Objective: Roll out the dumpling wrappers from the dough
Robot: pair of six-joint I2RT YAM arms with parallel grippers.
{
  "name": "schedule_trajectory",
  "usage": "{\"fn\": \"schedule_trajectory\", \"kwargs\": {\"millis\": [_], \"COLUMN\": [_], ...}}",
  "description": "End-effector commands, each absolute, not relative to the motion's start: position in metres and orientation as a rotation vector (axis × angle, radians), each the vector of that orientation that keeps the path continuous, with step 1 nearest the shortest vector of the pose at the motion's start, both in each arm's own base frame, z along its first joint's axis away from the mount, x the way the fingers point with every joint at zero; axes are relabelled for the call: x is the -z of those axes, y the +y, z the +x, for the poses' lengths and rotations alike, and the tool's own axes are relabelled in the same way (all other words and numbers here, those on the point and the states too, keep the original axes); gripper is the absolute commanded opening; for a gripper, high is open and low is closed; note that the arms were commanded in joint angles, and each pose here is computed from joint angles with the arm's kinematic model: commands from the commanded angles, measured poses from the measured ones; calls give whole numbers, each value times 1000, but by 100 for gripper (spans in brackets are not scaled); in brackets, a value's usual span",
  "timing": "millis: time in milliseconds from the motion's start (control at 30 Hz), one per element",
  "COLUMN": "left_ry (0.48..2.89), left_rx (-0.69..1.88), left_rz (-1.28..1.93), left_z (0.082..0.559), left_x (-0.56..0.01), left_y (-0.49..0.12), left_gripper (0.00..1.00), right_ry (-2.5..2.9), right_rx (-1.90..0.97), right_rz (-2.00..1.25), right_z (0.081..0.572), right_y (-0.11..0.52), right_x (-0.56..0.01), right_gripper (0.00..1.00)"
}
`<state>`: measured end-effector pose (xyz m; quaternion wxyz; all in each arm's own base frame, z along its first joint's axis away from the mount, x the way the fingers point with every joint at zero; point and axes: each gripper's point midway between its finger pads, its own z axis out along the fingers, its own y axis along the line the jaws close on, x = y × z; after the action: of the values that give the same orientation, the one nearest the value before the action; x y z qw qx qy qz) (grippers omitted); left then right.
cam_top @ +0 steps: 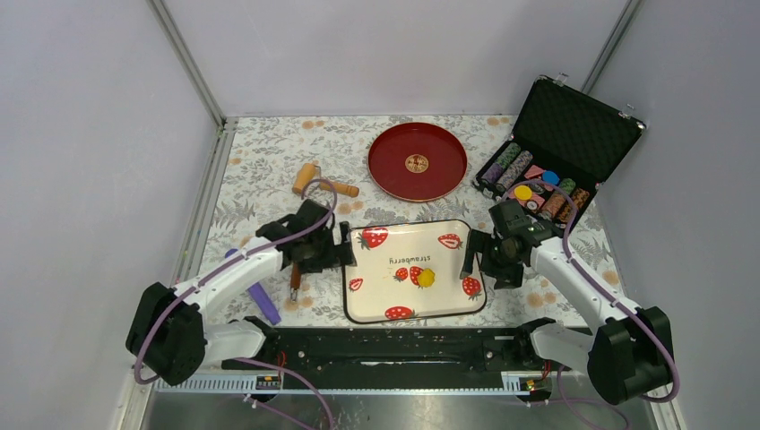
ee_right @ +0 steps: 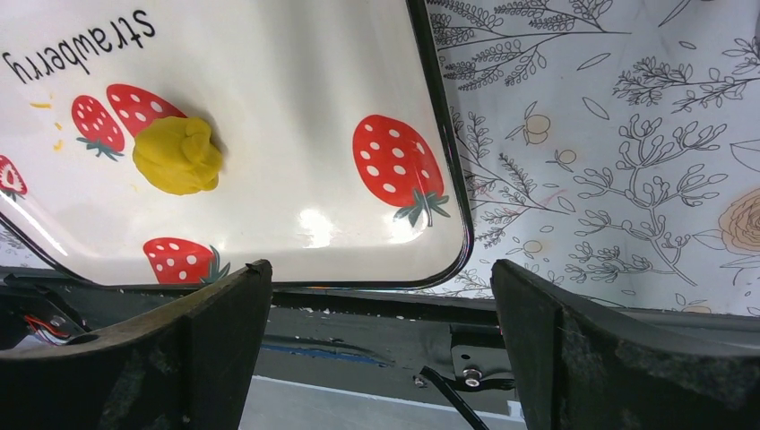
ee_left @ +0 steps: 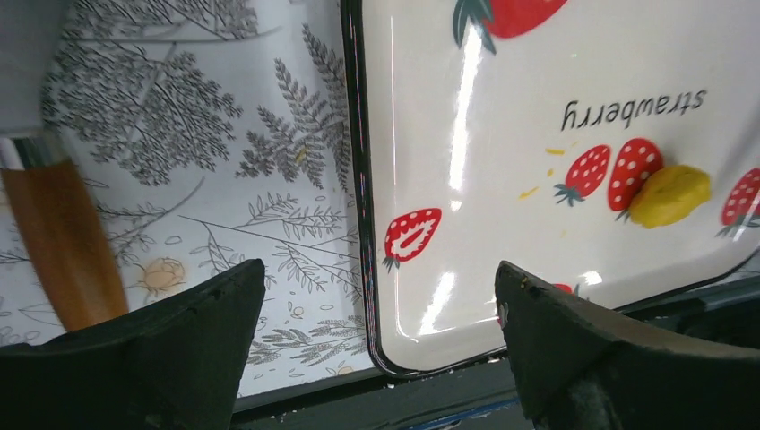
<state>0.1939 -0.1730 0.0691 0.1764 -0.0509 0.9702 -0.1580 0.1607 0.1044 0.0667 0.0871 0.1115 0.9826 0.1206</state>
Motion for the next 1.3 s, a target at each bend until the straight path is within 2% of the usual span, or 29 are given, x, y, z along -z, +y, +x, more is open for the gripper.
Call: {"fn": "schedule_trajectory", "kwargs": {"millis": [0,167,433,533,700,1033,1133,1267], "left_ry": [2651,2569,2515,2514,2524,2572,2589,2615], "left_rx": [623,713,509,402,279,131,82,39], "left_rz": [-96,-188,-272,-255,-208,-111,-99,-127], "left_z": [227,274,357,385,424,474,482,484], "left_x": [-104,-130,-142,-135,-119,-88,-83,-74], "left_y": [-178,-166,-137,-130,-124,-119,-115,-106], "left_gripper": [99,99,99,92,86,74,66,65], "right_ry": [2941,2944,2945,2950,2950,2976,2985,2986], "right_rx": [-385,-421,-494,-530,-573,-572,-572,-574], "right_rz": [281,286,292,280,274,249,245,242], "right_z": [161,154,149,148,146,148,148,148], "right_y": [107,109,117,121,125,126,127,127], "right_x": [-73,-68,-62,-61,-60,-55,-53,-52], "right_gripper": [100,99,99,99,98,98,97,97]}}
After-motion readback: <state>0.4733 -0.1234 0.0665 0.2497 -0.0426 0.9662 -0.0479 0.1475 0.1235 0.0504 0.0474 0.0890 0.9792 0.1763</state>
